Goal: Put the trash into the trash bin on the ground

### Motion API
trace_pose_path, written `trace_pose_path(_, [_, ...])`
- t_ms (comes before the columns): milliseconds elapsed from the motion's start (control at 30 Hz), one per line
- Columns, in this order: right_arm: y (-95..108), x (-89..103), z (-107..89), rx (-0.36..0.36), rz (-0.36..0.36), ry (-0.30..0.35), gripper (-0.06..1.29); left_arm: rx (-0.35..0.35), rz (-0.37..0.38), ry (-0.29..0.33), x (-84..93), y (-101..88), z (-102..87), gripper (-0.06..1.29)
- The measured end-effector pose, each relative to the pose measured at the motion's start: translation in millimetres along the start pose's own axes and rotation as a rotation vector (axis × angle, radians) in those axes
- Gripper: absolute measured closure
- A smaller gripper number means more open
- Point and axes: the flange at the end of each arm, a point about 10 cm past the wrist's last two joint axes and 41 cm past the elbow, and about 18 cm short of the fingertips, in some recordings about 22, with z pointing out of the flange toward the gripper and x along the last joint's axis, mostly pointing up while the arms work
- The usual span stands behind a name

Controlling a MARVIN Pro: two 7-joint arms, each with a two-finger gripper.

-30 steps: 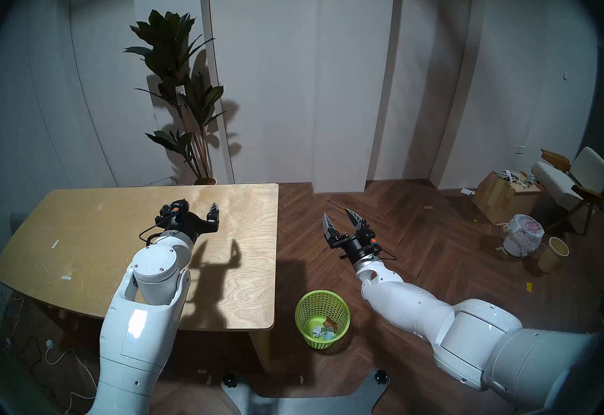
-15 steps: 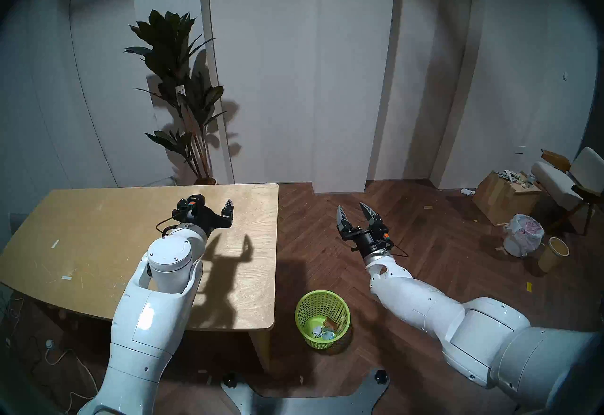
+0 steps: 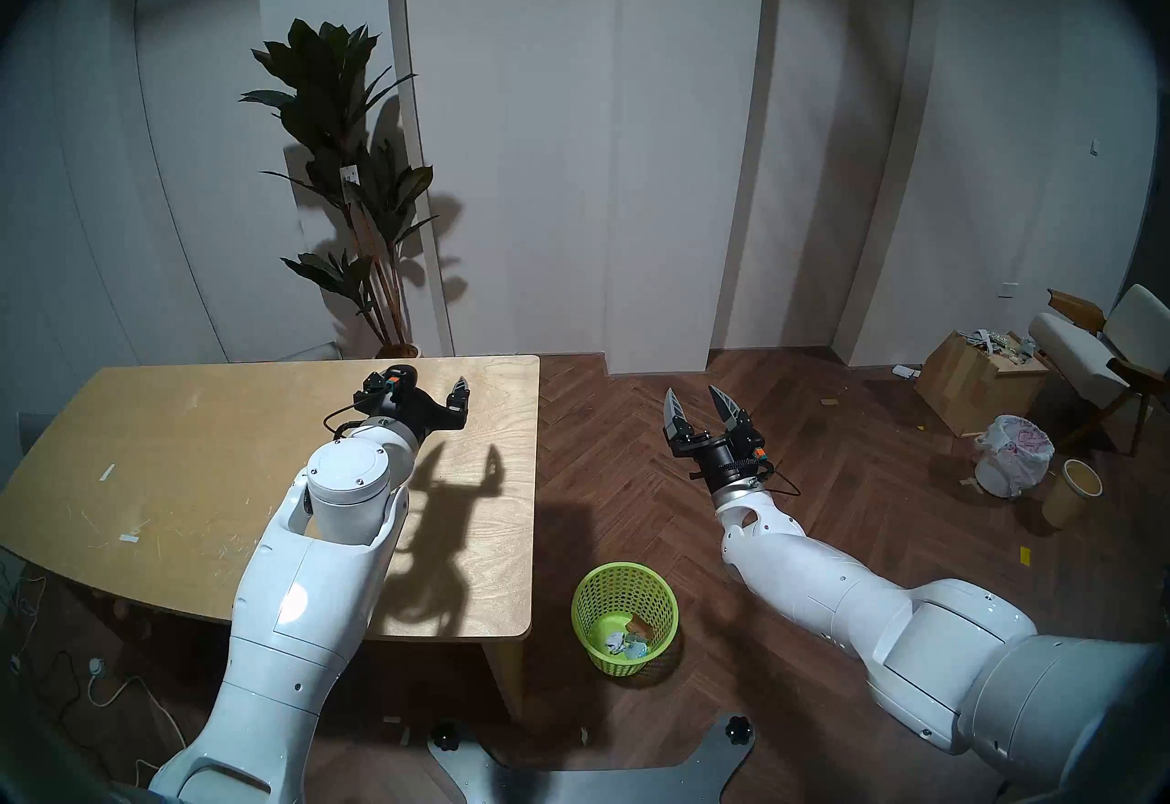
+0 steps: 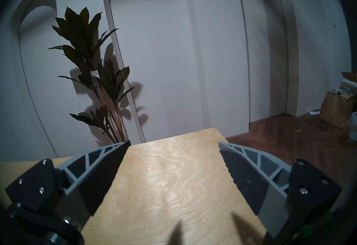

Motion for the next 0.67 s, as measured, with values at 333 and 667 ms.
trace_pose_path(333, [-0.9,4.9,-0.7,-0.008,0.019,0.02,0.01,-0.012,0.013,-0.006,1.6,1.8,12.2,0.0])
trace_pose_path(667, [-4.0,7.9,-4.6,-0.01,0.04,0.035,0.01,-0.018,0.023,-0.011,2.8,1.7,22.5,0.0])
